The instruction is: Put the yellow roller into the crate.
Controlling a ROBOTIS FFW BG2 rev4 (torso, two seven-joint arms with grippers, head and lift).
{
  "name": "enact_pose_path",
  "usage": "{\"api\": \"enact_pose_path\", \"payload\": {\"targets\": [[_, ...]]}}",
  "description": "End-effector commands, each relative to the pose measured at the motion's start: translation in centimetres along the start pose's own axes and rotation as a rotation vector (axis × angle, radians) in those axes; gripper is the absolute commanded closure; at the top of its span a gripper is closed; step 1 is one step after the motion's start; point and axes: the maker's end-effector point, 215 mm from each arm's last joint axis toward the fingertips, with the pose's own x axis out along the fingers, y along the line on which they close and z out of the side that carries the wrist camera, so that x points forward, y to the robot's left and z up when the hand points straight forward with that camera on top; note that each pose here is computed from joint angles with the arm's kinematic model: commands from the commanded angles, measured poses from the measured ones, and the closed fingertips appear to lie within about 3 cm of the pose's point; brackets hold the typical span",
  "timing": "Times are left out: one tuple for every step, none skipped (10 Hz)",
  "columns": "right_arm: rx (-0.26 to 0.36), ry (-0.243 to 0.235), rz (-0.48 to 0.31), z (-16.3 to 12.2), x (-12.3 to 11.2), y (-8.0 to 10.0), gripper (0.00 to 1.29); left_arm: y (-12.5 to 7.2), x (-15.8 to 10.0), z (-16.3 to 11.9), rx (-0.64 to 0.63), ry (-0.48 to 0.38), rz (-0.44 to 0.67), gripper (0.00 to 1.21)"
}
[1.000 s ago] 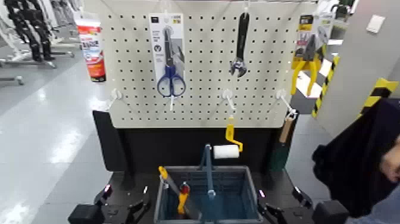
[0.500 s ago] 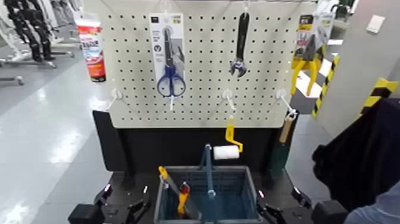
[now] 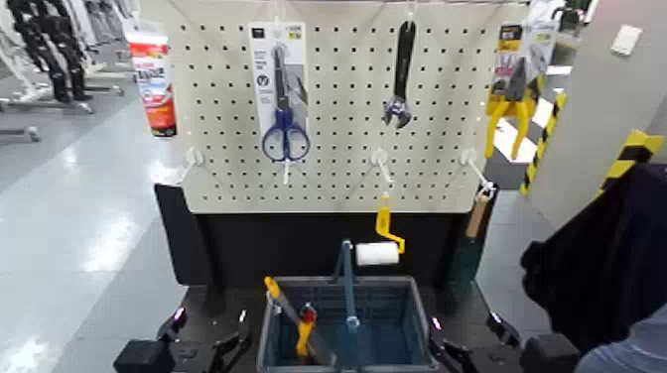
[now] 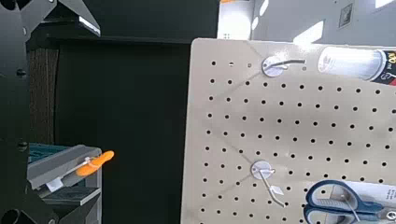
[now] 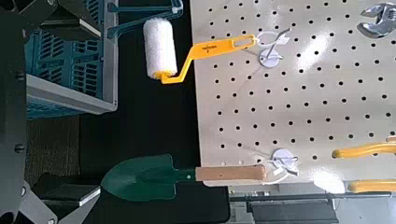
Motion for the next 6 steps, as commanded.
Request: {"api": "enact_pose_path", "payload": {"targets": [[-0.002,0.001,0.003,0.1,0.0,-0.1,0.14,0.1,-0.1,0.0,-0.003,0.001,0.002,0.11],[-0.001,0.002,0.002,0.0,0.0,-0.1,0.14,0.1,-0.1,0.0,-0.003,0.001,0.002,0.11],[0.001,0.005,0.005,0.0,0.1,-0.1,0.14,0.1,-0.1,0.0,-0.003,0.001,0.001,0.11],[0.002,0.009,0.013,0.0,0.2,-0.1,0.14,0.1,-0.1,0.0,-0.003,0.001,0.002,0.11],[0.000,0.014,0.030,0.2,0.5,-0.2,0.14,0.1,-0.1,0.0,-0.005,0.001,0.003,0.11],[-0.004,0.022,0.060,0.4,1.1,-0.1,0.14,0.2,-0.1,-0.1,-0.006,0.002,0.004,0.11]]}}
